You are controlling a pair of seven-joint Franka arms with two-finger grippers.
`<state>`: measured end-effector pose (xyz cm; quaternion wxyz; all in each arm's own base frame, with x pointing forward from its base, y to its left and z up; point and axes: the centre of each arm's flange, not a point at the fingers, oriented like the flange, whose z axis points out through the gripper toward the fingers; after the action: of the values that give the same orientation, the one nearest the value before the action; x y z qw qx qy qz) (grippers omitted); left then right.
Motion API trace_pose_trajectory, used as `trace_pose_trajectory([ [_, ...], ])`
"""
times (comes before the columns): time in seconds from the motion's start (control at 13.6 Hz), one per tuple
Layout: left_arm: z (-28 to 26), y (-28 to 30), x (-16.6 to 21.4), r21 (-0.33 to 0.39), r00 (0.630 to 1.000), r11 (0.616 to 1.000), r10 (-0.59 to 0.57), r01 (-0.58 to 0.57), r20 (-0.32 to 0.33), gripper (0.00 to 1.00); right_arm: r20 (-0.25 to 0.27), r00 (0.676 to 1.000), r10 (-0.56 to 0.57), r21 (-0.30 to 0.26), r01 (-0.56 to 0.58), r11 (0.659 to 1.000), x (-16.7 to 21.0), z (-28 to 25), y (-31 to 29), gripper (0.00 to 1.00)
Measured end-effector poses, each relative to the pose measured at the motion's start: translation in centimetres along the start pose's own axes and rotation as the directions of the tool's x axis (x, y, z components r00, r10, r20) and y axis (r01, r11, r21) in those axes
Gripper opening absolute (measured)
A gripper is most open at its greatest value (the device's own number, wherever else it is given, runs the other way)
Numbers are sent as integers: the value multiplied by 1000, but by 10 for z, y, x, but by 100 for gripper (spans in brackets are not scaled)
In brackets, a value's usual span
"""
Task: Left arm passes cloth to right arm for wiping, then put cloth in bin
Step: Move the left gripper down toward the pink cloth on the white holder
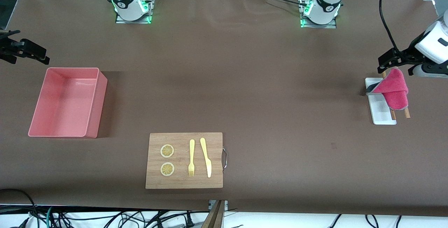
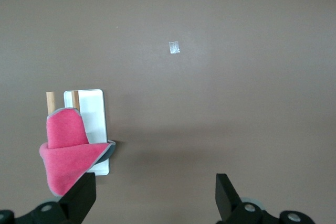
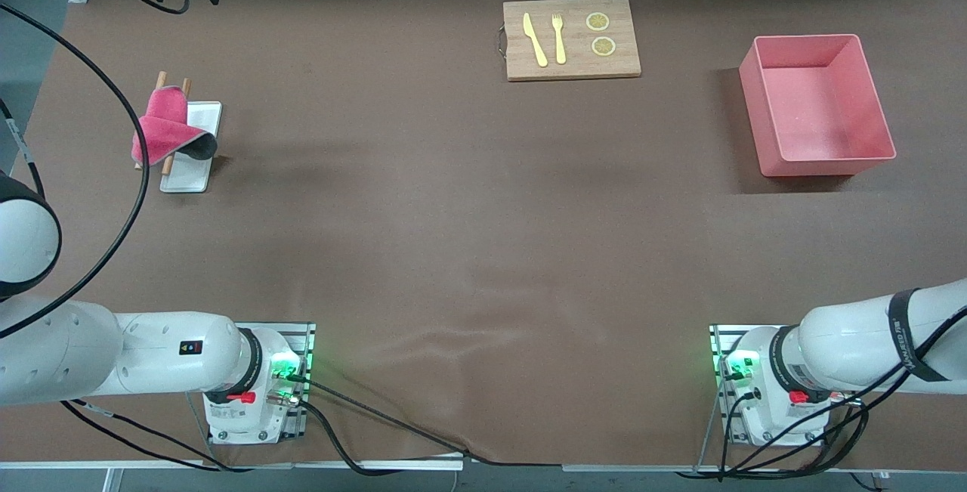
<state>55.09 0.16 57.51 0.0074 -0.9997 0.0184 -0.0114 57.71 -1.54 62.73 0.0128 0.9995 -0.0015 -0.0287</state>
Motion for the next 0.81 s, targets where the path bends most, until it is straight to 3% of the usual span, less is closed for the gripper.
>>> trace_pose_trajectory([
  [0.37,0,3,-1,-10,1000,1000,-5,5,5,100,42,999,-1,1,1,1000,5,22,0,100],
  [0.81,5,5,-7,-35,998,999,-6,9,65,100,45,999,-2,2,2,1000,7,26,0,100],
])
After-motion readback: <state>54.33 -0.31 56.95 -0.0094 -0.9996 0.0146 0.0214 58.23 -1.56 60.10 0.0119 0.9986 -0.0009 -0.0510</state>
